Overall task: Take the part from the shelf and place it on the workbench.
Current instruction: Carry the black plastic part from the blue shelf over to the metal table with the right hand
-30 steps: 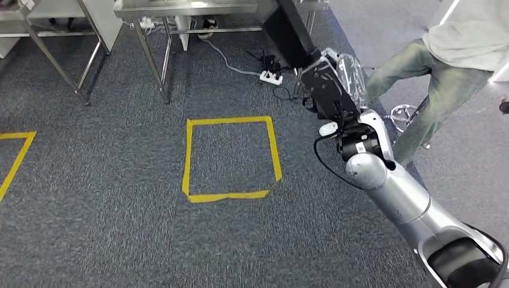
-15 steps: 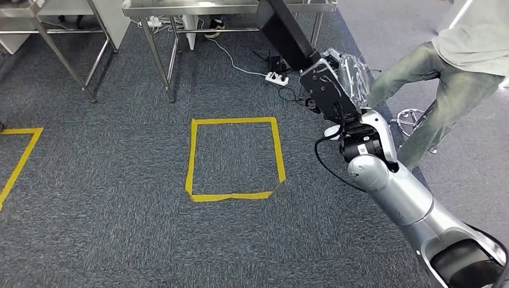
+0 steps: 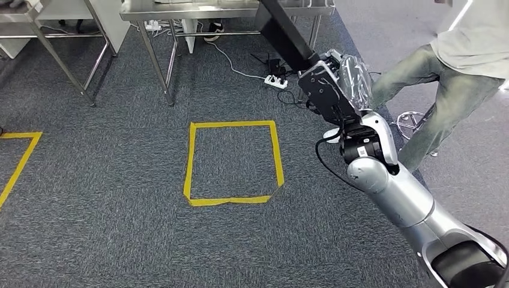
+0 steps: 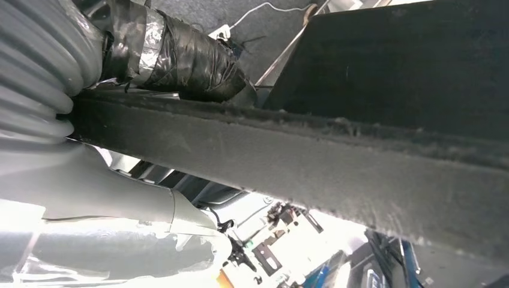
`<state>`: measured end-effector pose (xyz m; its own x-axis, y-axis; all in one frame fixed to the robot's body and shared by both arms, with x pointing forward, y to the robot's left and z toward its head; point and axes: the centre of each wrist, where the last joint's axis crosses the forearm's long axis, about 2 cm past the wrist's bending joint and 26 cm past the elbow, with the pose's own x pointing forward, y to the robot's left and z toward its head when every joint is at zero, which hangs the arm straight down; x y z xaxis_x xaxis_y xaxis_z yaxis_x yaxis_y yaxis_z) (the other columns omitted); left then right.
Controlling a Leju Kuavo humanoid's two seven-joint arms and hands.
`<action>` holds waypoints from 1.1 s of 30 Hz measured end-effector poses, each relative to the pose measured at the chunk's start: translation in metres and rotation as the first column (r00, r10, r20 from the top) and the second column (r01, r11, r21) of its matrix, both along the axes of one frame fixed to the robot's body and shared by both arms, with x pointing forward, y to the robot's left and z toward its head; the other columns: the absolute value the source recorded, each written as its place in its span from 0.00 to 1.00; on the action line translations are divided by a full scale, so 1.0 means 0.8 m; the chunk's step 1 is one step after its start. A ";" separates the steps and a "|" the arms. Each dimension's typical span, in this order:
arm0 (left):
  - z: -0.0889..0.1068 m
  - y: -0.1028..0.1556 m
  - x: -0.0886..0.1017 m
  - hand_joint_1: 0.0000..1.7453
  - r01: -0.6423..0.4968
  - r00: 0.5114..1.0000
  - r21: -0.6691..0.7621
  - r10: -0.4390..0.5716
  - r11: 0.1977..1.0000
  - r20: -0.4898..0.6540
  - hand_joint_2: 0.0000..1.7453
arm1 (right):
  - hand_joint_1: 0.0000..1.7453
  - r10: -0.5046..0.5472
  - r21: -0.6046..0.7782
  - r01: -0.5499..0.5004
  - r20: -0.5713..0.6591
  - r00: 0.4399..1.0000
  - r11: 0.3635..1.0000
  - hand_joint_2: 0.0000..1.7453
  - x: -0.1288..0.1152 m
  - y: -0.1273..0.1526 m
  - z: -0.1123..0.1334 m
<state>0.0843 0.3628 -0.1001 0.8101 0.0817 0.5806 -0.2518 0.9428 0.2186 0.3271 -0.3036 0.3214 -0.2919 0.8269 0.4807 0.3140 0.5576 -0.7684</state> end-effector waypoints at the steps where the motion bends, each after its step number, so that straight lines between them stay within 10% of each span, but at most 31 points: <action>1: 0.000 0.000 0.000 0.00 0.000 1.000 0.000 0.000 1.000 0.001 1.00 | 1.00 -0.001 -0.001 0.001 0.001 1.000 1.000 1.00 0.000 0.000 0.000; 33: -0.001 -0.004 0.000 0.00 -0.002 1.000 -0.008 0.002 1.000 -0.011 1.00 | 1.00 -0.023 -0.022 0.023 -0.014 1.000 1.000 1.00 -0.004 -0.002 -0.008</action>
